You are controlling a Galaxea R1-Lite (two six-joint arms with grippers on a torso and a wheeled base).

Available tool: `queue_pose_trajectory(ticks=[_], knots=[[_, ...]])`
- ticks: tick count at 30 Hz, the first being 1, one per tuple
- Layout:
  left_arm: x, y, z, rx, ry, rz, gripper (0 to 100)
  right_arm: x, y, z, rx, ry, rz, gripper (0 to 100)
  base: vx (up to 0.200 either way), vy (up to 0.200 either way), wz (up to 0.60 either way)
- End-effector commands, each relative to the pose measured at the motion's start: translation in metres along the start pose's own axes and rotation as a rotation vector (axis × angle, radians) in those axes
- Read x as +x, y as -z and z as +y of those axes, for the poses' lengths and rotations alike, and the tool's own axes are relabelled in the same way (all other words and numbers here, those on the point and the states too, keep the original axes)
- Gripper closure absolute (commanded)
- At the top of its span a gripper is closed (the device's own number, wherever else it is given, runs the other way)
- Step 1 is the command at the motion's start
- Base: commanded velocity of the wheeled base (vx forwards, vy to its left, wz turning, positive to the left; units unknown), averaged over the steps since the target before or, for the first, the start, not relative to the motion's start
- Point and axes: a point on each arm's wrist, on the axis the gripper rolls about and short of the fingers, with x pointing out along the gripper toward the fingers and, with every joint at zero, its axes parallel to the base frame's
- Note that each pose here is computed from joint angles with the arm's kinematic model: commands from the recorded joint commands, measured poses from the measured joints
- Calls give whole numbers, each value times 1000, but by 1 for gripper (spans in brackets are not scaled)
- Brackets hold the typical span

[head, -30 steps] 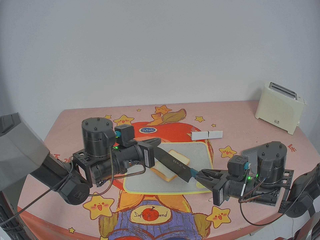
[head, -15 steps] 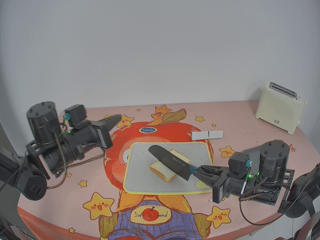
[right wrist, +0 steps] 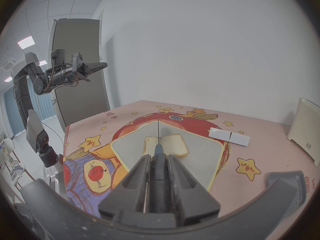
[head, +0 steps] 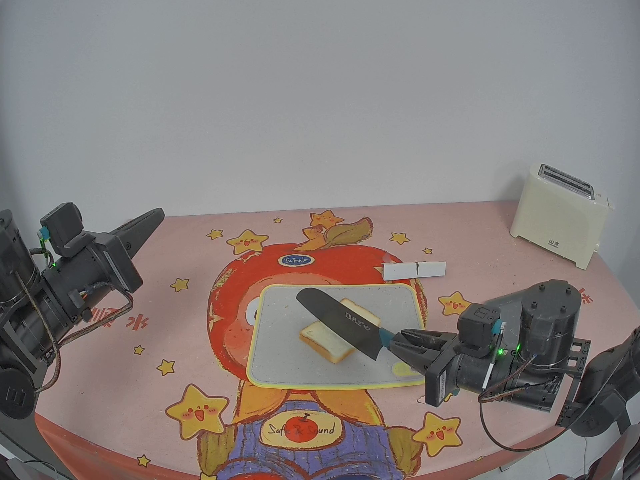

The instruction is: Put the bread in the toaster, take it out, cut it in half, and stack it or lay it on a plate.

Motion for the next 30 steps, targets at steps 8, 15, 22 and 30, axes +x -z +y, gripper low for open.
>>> queue_pose_trajectory(ticks=[8, 15, 22, 30], knots=[[-3, -2, -1, 3, -1, -12, 100, -5, -9, -1, 4, 10, -41, 100, 0, 0, 0], [-3, -1, 0, 2, -3, -6, 100, -5, -16, -5, 14, 61, -74, 100, 0, 0, 0], [-3, -1, -1, 2, -2, -5, 100, -1, -27, -12, 31, 151, -117, 100, 0, 0, 0], [-3, 1, 0, -1, -3, 1, 100, 4, -36, -30, 82, 290, -145, 100, 0, 0, 0]])
